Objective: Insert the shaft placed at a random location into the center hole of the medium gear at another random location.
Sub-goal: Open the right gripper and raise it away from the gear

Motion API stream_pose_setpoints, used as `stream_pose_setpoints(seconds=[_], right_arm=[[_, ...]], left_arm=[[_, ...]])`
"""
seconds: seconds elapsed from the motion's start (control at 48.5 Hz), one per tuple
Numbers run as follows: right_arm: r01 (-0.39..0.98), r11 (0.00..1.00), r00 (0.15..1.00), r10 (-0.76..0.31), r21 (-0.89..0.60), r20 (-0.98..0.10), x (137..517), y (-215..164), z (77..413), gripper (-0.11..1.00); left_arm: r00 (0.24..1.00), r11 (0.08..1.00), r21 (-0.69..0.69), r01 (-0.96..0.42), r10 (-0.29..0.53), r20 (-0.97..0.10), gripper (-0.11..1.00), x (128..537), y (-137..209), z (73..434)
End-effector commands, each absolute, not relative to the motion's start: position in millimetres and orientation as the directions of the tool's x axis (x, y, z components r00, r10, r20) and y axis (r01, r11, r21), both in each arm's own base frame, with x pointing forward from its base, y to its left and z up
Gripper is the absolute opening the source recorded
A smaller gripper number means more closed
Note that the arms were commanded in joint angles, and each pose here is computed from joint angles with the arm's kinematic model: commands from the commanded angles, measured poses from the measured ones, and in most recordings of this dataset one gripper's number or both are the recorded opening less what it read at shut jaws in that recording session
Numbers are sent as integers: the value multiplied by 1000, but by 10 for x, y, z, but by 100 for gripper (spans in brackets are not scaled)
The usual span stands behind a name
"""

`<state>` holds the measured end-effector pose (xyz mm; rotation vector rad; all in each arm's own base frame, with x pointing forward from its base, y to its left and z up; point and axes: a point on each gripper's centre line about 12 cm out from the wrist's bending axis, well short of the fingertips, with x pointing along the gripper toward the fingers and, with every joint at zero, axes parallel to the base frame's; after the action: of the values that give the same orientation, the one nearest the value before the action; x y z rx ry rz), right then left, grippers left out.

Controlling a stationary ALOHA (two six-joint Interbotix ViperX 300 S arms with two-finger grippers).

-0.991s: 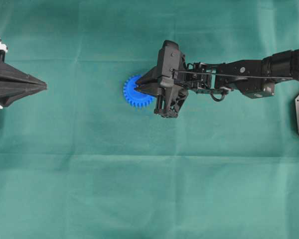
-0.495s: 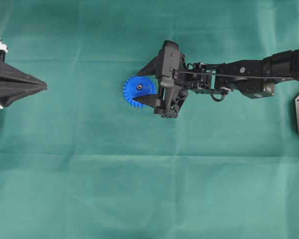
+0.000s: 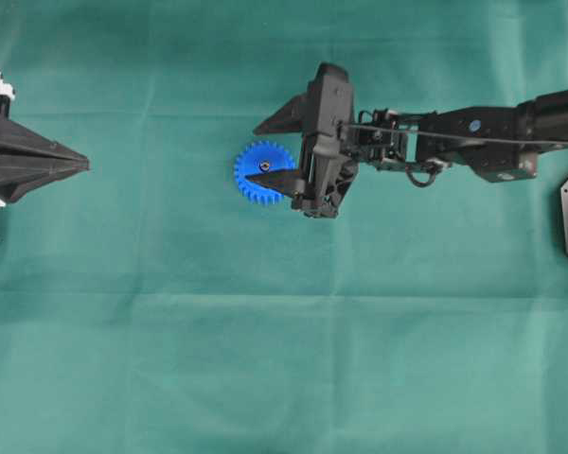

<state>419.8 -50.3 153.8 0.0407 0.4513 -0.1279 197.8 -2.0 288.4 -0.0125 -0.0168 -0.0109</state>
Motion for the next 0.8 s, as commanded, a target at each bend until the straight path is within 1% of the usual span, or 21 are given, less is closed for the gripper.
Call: stream_pose_setpoints(seconds=[0.0, 0.413, 0.784], right_arm=[[133, 991, 916, -116, 17, -383, 4221, -500, 1825, 83], [133, 991, 905, -114, 18, -410, 4099, -490, 1883, 83], [131, 991, 908, -113, 18, -404, 3624, -428, 1995, 83]], left_arm=[[999, 1000, -11, 13, -13, 34, 0, 1995, -24, 2954], [999, 1000, -9, 13, -13, 32, 0, 1993, -24, 2958], [999, 1000, -9, 13, -13, 29, 0, 1993, -24, 2950]])
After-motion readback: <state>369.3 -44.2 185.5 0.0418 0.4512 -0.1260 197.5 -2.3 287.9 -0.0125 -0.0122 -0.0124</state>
